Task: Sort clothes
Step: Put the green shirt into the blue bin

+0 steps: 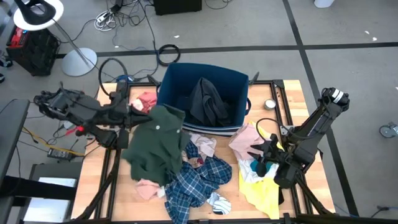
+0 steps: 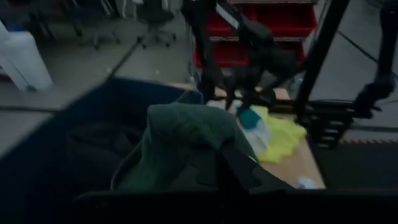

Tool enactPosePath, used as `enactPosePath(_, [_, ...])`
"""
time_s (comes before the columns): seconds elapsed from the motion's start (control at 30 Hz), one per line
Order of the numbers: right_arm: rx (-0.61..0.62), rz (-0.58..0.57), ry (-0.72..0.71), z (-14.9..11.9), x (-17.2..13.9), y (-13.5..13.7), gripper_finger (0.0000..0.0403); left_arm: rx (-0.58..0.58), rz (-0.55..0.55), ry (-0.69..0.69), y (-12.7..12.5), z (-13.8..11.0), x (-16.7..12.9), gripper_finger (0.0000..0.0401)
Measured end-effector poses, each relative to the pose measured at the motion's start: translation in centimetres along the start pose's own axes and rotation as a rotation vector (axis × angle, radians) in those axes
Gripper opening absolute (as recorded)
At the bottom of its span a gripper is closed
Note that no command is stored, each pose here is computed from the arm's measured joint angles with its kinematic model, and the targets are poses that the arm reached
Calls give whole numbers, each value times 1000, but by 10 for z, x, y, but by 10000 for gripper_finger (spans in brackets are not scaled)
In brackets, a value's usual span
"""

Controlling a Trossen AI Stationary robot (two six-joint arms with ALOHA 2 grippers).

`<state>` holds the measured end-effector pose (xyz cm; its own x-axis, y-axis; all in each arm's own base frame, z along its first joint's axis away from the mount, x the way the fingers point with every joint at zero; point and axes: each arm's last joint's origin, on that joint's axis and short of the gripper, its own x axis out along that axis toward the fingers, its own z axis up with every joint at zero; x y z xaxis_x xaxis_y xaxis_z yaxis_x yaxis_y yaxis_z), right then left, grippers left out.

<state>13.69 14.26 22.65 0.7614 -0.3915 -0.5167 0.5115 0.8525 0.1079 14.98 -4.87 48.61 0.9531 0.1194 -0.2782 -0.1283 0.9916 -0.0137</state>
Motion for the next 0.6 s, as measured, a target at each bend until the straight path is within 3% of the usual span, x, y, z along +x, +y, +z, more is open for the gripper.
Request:
enactPosePath(0.37, [27, -18, 2, -12, 14, -6, 151, 210, 166, -171, 7, 63, 40, 0])
enactPosePath(0.6, [22, -17, 1, -12, 14, -6, 151, 221, 239, -326, 24, 104, 63, 0])
